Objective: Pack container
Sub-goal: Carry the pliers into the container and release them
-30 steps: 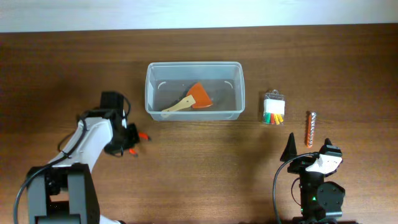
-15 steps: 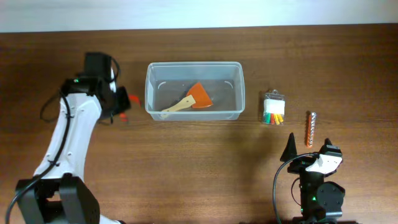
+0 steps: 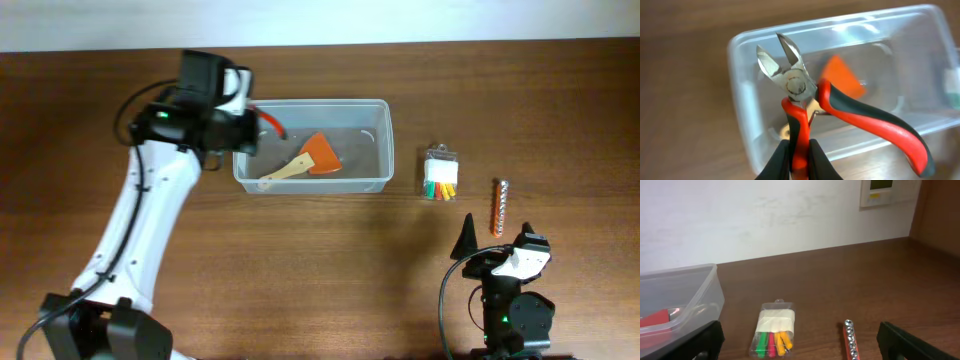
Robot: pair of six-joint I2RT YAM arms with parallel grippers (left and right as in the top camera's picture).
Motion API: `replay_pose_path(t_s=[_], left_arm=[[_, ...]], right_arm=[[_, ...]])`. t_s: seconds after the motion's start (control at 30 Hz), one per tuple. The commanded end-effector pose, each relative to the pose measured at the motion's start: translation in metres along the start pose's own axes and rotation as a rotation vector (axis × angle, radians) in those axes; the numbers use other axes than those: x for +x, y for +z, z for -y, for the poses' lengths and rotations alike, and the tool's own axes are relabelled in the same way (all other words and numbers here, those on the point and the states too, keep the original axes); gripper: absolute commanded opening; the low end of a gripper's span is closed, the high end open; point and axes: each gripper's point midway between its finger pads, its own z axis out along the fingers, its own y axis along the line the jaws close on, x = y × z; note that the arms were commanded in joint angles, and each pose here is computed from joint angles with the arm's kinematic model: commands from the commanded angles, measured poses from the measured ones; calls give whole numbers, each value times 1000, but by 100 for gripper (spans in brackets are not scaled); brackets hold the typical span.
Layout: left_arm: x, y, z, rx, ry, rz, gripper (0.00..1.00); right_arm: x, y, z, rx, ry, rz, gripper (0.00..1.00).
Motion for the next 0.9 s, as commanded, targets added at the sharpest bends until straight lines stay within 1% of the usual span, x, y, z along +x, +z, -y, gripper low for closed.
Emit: replay_pose_path(t_s=[0.0, 0.07, 0.17, 0.3, 0.53, 0.7, 0.77, 0.87], left_arm=[[-14, -3, 29, 54, 117, 52, 2], [-17, 2, 41, 70, 141, 64, 2], [-16, 14, 47, 78, 153, 52, 2], [-11, 39, 45, 76, 150, 14, 2], [15, 92, 39, 69, 138, -109, 2], [29, 113, 36, 64, 133, -166, 2], [32, 119, 31, 39, 134, -181, 2], [38, 124, 28, 22, 134, -201, 4]], right_arm=[[3, 0, 1, 2, -2, -3, 99], [3, 0, 1, 2, -2, -3, 99], [3, 0, 1, 2, -2, -3, 99], [3, 0, 1, 2, -2, -2, 99], [3, 0, 1, 2, -2, -3, 99], [3, 0, 1, 2, -2, -3, 99], [3, 0, 1, 2, -2, -3, 99], [3, 0, 1, 2, -2, -2, 99]])
